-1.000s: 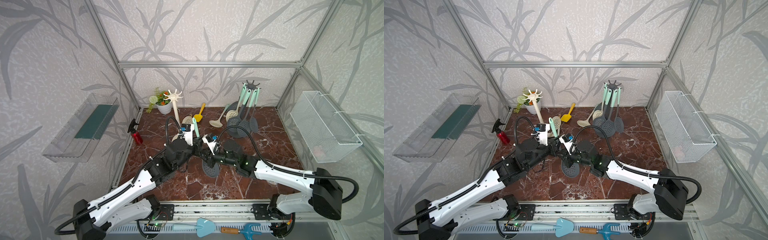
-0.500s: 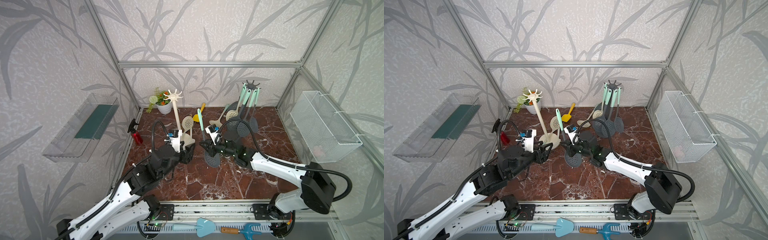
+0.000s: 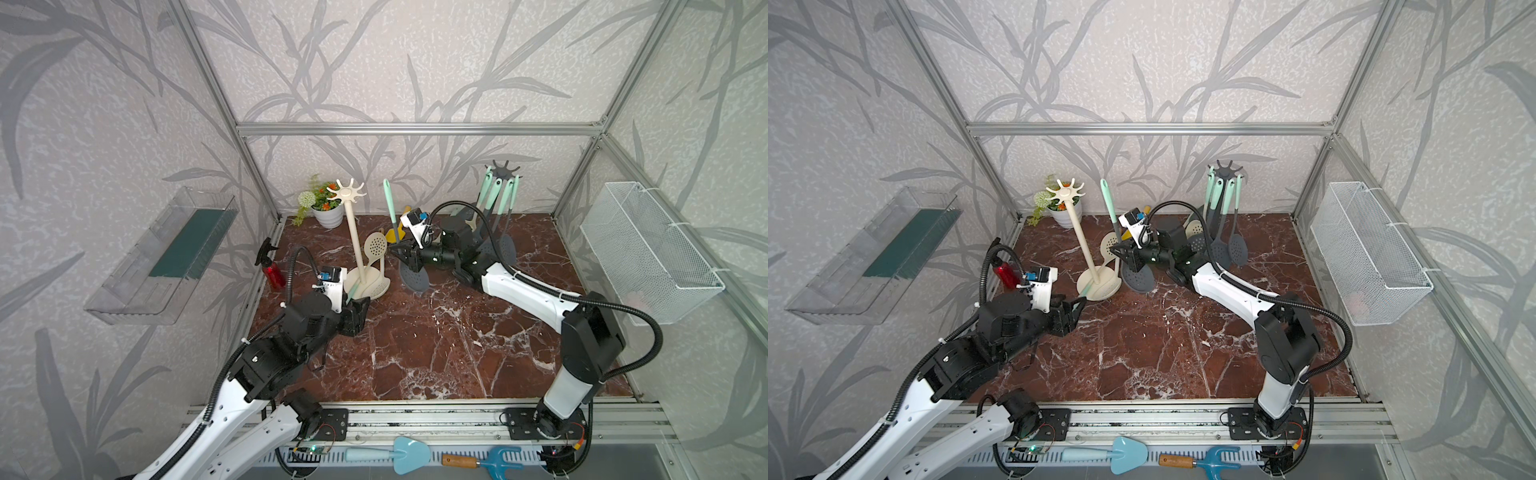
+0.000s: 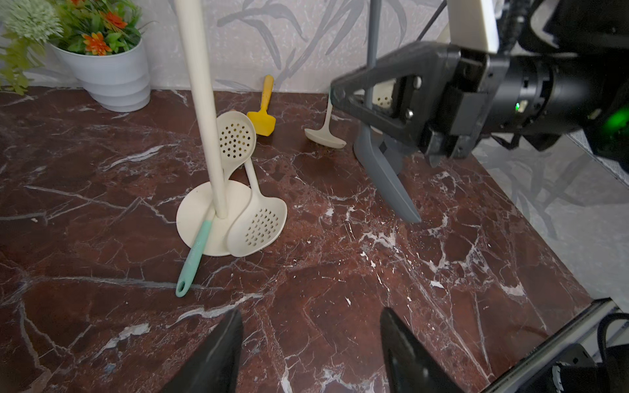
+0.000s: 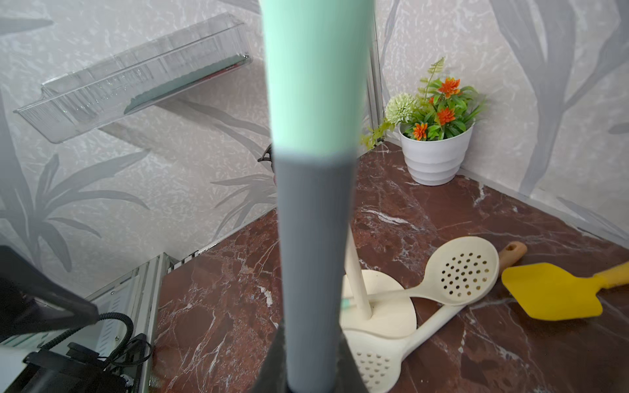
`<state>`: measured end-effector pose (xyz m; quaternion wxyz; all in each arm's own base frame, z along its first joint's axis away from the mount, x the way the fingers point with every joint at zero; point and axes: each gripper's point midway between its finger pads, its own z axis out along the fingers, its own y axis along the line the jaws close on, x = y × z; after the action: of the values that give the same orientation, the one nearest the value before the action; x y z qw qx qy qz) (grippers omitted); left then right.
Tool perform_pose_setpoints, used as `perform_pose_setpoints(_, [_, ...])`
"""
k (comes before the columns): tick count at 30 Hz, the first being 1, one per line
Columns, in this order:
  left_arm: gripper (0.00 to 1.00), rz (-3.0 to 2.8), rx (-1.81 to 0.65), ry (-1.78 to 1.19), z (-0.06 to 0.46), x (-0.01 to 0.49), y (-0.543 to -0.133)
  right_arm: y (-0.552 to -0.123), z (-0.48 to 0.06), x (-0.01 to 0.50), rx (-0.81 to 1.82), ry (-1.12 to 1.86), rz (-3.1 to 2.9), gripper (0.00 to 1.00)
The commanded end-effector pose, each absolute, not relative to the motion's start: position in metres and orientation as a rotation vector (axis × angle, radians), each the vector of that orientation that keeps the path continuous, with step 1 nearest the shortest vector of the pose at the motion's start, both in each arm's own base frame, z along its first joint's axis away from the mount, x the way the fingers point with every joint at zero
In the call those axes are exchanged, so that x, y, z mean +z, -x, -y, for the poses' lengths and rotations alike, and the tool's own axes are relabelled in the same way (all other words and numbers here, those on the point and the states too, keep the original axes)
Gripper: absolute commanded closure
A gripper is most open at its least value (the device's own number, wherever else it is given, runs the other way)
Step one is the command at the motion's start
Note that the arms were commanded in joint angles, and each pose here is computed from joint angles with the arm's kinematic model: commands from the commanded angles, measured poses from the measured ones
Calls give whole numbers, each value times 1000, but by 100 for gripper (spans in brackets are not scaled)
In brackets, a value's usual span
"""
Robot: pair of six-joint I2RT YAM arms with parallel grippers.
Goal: Hang the skimmer on the kitchen utensil rack
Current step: Hang the skimmer on the rack.
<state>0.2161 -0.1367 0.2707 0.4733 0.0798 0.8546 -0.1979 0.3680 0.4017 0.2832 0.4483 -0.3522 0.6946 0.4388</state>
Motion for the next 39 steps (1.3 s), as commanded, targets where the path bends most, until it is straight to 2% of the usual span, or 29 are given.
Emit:
perform_pose_setpoints(1, [37,-2110,-497,-247,140,272,-211,-361,-413,286,1142,985,-1698,100])
perform_pose_setpoints(21, [37,-2119,-514,-244,140,267,-211,-384,-423,295,1163,1042,-1716,100])
perform_pose_setpoints(39, [37,-2113,-530,-237,139,268,-208,-357,-405,291,1171,1045,-1718,100])
